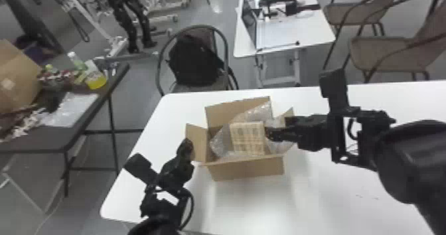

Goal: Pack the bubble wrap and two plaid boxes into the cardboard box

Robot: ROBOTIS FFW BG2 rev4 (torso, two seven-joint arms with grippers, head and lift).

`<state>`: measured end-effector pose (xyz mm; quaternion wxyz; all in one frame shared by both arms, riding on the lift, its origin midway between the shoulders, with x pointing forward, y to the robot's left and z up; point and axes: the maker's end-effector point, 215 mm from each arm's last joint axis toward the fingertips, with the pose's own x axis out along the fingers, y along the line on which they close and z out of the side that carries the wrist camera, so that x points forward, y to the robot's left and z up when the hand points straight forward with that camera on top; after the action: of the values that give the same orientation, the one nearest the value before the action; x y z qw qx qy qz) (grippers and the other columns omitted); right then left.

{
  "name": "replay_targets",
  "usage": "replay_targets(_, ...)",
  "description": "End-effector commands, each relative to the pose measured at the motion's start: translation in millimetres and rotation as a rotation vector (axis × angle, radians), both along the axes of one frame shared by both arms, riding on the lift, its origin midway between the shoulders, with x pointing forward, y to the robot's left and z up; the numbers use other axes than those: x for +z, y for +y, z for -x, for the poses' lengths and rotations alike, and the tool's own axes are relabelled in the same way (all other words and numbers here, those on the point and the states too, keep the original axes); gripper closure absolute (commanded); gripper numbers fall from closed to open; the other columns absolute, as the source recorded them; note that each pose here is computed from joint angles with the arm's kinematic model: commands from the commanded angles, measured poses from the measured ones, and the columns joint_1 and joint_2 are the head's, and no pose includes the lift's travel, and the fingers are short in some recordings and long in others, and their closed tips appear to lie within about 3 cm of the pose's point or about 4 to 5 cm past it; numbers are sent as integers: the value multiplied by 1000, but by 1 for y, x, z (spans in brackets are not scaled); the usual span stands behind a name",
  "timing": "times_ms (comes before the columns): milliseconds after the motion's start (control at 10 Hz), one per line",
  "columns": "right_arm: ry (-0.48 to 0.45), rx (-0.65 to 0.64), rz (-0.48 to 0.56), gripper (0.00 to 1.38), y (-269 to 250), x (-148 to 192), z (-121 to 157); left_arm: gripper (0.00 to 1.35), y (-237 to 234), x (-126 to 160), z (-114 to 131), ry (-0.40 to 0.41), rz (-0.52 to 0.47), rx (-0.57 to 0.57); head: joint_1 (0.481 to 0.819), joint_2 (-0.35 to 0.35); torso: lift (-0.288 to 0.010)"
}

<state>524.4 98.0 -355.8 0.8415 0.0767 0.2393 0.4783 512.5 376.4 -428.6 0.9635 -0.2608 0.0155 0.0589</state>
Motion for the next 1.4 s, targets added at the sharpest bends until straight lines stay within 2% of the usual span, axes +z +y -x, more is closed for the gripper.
replay_targets(0,-79,-82,67,91,-33,7,-17,1210,1,0,1,-2,3,4,695,350,-50)
replay_targets(100,-167,-185,135,117,-70,12,-29,1210,3,0,1,-4,4,8,695,350,-50)
replay_targets(200,-222,-316,215,119,-123,2,-30,1210,5,-1,3,-1,5,13,695,350,-50)
replay_targets(300,-258,-444,325,119,-183,-15,-19,1210,9,-1,6,-3,6,21,695,350,-50)
replay_targets(400,-261,-520,369,119,-225,-34,2,1210,14,-3,11,0,5,31,695,349,-50)
replay_targets(600,-203,-654,460,119,-291,-69,49,1210,22,-3,16,-6,8,49,695,269,-50)
replay_targets(800,-159,-771,513,119,-333,-85,74,1210,23,-4,19,-8,15,52,695,219,-50)
replay_targets(1000,-116,-830,533,121,-363,-102,72,1210,20,-5,19,-8,19,48,695,192,-50)
replay_targets(1300,-63,-821,514,121,-371,-138,39,1210,13,-7,17,0,23,34,695,142,-50)
